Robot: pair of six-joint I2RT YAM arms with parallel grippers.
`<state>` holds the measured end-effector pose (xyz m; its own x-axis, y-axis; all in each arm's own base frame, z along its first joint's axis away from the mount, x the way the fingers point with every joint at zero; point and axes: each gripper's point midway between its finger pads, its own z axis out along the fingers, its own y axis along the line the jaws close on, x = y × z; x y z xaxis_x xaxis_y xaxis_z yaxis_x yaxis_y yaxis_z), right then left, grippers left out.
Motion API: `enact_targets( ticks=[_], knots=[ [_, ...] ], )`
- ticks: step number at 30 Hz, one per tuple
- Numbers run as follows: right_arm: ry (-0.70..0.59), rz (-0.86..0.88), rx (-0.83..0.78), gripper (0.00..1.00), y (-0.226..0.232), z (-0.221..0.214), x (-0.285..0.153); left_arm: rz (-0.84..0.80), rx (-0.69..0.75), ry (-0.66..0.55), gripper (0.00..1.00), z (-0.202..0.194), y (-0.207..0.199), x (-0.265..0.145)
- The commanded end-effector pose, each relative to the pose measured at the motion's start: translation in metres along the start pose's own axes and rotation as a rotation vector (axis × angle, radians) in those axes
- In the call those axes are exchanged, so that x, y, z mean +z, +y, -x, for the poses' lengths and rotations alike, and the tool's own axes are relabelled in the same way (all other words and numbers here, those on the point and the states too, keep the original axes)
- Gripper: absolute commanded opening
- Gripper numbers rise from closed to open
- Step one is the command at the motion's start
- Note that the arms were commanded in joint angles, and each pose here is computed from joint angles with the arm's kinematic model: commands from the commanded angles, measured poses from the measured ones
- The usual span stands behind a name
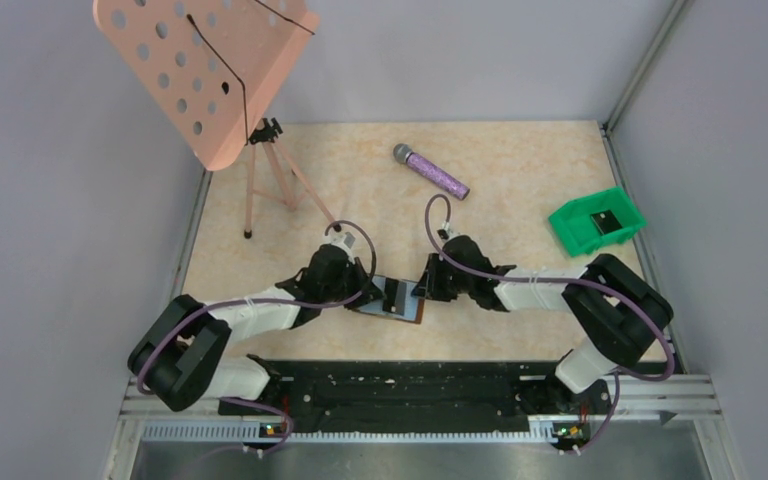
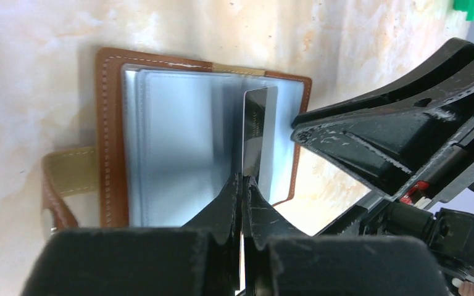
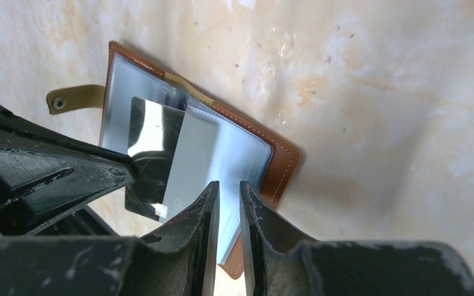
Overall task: Take the credit cards out of the card holder
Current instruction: Remove the credit card from the card holder.
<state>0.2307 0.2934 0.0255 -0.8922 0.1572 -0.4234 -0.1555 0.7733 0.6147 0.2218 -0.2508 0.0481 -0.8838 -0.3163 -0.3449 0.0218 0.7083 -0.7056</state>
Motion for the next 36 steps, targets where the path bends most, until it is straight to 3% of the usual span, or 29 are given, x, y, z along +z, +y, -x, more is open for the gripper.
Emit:
enact_targets(
  ticks=[1,13,23,30,36],
  knots=[
    [0.01,-0.151,-0.072,0.19,-0.039,0.005,-0.005,0.08,0.011,-0.068,0.0,0.014,0.011,-0.006],
    [0.012,-0.238,-0.21,0.21,-0.047,0.042,-0.015,0.069,-0.013,-0.08,0.0,0.012,0.009,-0.015],
    [-0.056,0.001,-0.205,0.35,0.018,0.059,-0.051,0.01,0.031,-0.148,0.0,0.03,-0.02,-0.045],
    [-0.146,0.347,-0.188,0.4,0.076,0.055,-0.084,-0.081,0.062,-0.169,0.0,0.034,-0.044,-0.061],
    [-0.172,0.464,-0.231,0.57,0.094,0.054,-0.099,-0.229,0.145,-0.171,0.0,0.032,-0.073,-0.079]
  ],
)
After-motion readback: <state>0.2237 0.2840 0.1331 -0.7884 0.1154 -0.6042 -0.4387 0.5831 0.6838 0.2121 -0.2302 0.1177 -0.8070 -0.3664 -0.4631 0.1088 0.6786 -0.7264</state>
